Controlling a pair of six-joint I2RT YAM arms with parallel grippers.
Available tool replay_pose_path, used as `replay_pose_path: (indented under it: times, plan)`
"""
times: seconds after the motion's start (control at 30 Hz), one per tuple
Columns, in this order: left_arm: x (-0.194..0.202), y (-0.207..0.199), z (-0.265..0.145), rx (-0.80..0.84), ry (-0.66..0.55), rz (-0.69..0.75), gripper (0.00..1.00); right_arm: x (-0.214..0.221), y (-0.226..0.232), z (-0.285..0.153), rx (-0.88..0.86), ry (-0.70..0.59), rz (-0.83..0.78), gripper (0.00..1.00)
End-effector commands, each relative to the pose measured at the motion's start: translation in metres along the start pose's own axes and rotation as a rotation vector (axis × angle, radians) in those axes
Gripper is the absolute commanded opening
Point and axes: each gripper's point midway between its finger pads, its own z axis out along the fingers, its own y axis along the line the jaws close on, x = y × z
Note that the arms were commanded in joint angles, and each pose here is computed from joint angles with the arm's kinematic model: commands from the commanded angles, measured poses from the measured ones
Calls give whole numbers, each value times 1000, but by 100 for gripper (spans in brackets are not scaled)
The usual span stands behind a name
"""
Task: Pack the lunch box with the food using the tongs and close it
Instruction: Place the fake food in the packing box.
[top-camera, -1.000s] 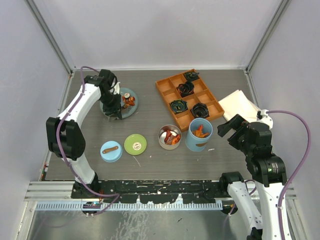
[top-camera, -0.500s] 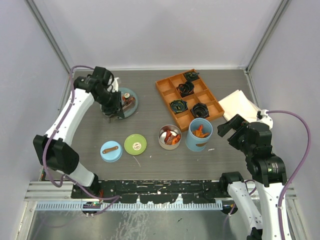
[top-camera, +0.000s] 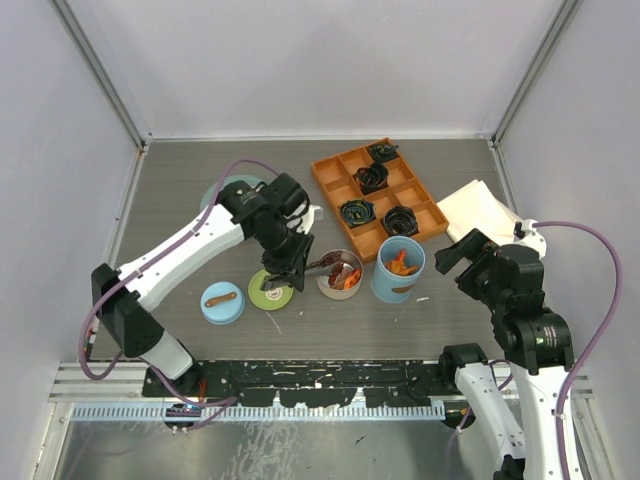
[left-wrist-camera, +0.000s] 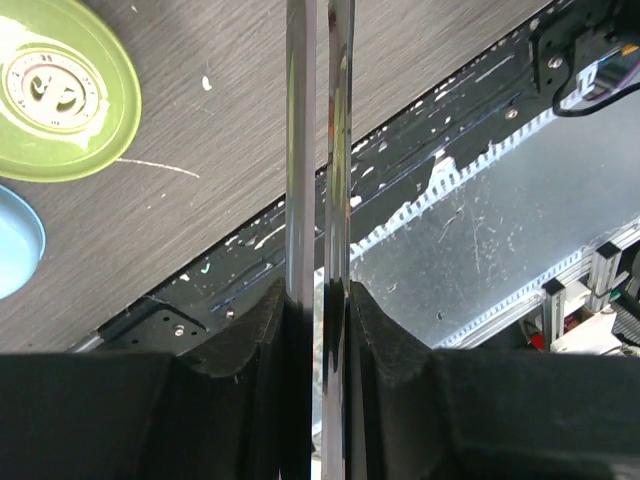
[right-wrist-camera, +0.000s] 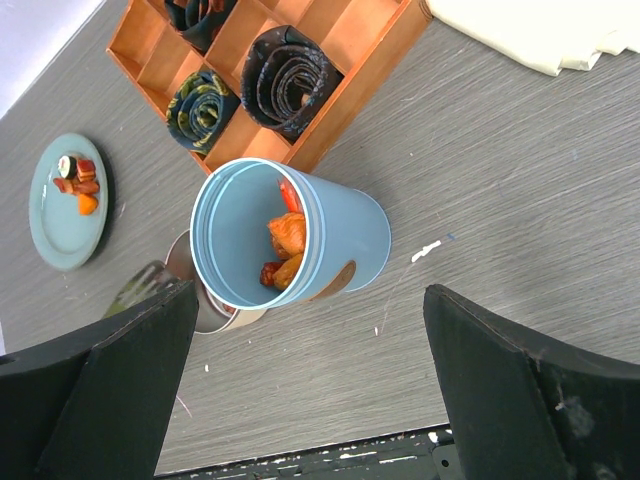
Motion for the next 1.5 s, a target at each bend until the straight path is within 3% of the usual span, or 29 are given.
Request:
replay_pose_path:
  times: [0.0,0.37,0.57,0.7,1.1,1.47]
  plan:
    - [10,-1,1,-26,40,11,14,-12,7,-8,-31,-49,13,100]
    - [11,-6,9,-28,77,45,19,-10,5,-6,-23,-46,13,100]
    - [8,2,9,-82,85,55,30,-10,3,-5,-17,-47,9,100]
    - [2,0,2,-90,50,67,35,-9,2,-4,-10,-44,8,100]
    - [-21,-6,-25,-89,-72,81,37,-9,2,-2,-9,-42,6,100]
    - [-48,44,-50,-76,-226,-108,37,-11,4,-4,-14,-47,6,100]
